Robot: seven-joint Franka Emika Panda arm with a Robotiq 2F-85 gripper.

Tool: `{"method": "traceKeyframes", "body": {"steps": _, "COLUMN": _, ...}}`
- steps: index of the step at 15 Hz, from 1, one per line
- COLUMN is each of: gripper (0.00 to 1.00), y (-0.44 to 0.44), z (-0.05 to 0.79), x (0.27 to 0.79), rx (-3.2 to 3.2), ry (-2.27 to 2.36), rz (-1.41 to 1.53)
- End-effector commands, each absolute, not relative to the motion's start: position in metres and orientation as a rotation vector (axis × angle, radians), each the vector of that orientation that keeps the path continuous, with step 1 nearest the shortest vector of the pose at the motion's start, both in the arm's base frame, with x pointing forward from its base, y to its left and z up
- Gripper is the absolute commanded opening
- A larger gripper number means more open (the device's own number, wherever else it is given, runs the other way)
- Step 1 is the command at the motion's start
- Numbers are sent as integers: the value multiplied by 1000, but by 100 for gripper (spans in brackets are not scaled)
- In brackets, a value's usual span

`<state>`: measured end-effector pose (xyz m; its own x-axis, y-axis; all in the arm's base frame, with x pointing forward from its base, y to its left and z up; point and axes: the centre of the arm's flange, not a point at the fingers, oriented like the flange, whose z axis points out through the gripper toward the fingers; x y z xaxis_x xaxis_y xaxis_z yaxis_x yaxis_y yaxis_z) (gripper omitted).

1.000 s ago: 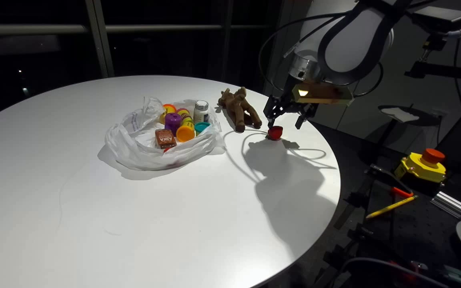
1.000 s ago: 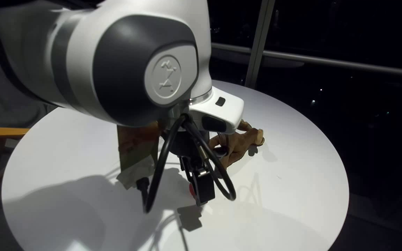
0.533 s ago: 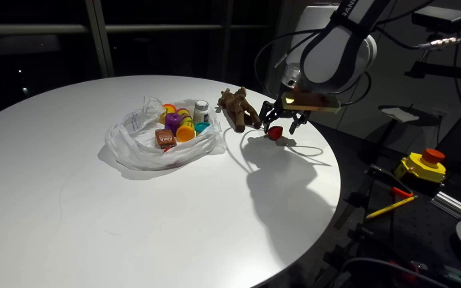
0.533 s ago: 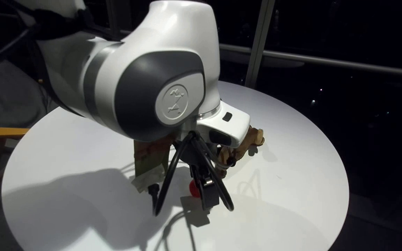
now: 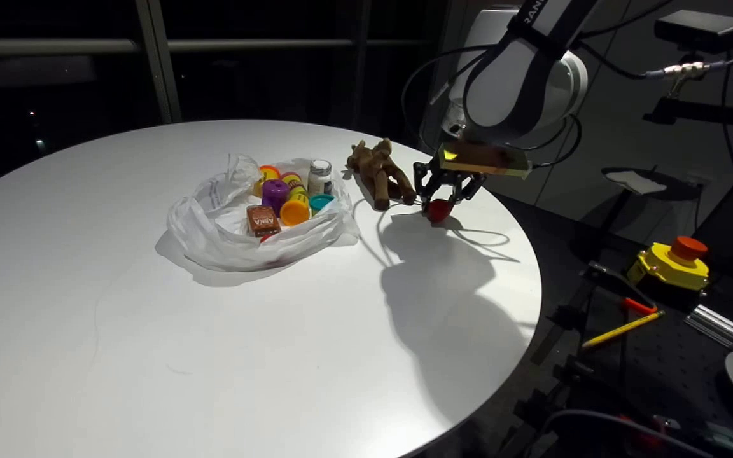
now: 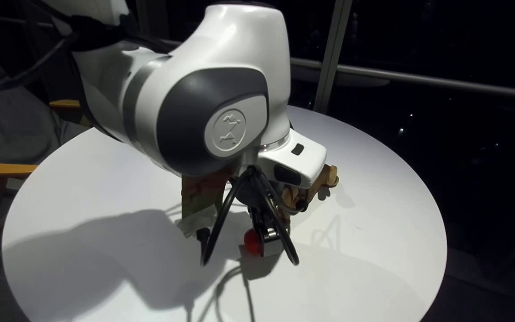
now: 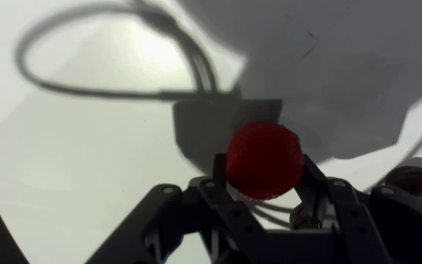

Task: Pick the bottles and objects on the table and put them in the plastic bag

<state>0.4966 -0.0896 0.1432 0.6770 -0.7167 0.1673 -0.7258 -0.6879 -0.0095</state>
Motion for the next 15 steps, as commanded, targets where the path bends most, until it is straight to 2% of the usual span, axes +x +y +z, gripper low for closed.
{"method": "traceKeyframes", "body": {"steps": 1, "gripper": 18, "y": -53, "z": 191, "x": 513, "rx": 2859, "ry": -1191, "rz": 320}}
{"method": "traceKeyframes", "body": {"steps": 7, "gripper": 18, "y": 87, "z": 244, "x": 567, "rx": 3027, "ry": -1069, "rz": 521}}
{"method": "traceKeyframes", "body": {"steps": 12, "gripper": 18, "y": 169, "z": 230, "x": 619, "rx": 3127, "ry": -1020, "rz": 731}}
{"method": "traceKeyframes", "body": {"steps": 15, "gripper": 18, "y": 180, "z": 204, "x": 646, "rx": 3125, "ry": -1042, "rz": 752}}
